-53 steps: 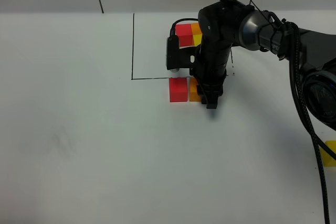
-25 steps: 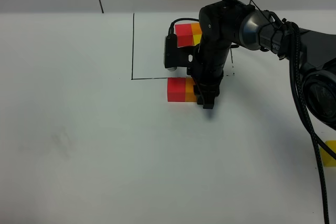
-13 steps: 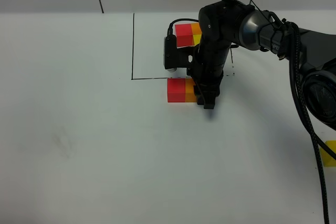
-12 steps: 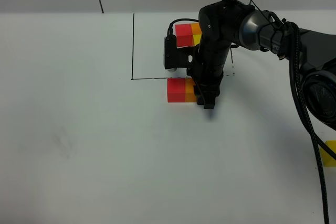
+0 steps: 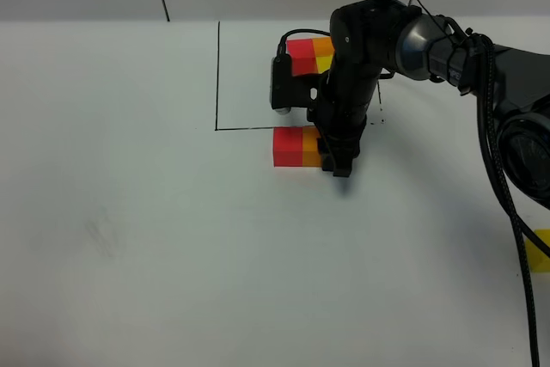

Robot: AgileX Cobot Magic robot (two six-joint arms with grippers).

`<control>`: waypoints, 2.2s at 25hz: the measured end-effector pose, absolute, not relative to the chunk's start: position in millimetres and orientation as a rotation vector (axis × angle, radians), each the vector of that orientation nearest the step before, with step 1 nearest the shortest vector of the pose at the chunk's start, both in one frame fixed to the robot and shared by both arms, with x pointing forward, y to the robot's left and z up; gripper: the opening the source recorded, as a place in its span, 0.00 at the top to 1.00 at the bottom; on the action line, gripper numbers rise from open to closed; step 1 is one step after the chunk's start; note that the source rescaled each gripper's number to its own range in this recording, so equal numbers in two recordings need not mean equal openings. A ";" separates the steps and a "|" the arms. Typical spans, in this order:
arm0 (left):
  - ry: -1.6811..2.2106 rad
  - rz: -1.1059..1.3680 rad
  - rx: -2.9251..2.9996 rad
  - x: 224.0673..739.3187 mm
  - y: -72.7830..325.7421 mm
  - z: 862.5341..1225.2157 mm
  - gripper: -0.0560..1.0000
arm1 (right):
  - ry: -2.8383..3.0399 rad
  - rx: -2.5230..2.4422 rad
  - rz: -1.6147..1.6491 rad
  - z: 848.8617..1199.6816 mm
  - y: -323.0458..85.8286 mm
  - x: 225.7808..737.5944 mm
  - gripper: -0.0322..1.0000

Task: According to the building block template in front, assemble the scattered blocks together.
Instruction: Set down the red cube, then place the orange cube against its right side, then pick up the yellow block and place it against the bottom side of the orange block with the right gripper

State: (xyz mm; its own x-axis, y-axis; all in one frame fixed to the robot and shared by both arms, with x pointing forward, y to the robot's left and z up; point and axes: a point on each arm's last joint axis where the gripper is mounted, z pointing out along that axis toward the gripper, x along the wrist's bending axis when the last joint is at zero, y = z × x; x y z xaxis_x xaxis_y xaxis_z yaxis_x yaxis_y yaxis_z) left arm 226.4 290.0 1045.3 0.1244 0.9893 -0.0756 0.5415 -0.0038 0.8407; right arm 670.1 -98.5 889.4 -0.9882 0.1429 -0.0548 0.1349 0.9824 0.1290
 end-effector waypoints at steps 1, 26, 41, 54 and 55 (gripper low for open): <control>1.513 0.747 1.645 226.4 290.0 1045.3 0.30 | 3.065 0.225 0.204 889.5 -98.8 670.4 0.97; 1.515 0.746 1.643 226.4 290.0 1045.3 0.30 | 2.625 1.611 0.183 989.1 -256.1 654.8 0.23; 1.515 0.746 1.643 226.4 290.0 1045.3 0.30 | 1.939 2.409 0.149 941.7 -343.6 493.9 0.23; 1.515 0.746 1.644 226.4 290.0 1045.3 0.30 | 1.892 2.377 0.192 910.1 -340.4 471.5 0.27; 1.515 0.746 1.644 226.4 290.0 1045.3 0.30 | 1.906 2.365 0.191 910.1 -340.4 471.5 0.28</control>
State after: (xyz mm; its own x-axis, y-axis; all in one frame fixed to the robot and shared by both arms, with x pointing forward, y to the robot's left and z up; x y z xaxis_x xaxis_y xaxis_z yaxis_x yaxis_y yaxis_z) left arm 226.4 290.0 1045.3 0.1235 0.9894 -0.0771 0.5417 -0.0021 0.8406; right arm 471.5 -340.4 910.1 0.2099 0.9771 0.0359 0.9647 -0.2129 0.1547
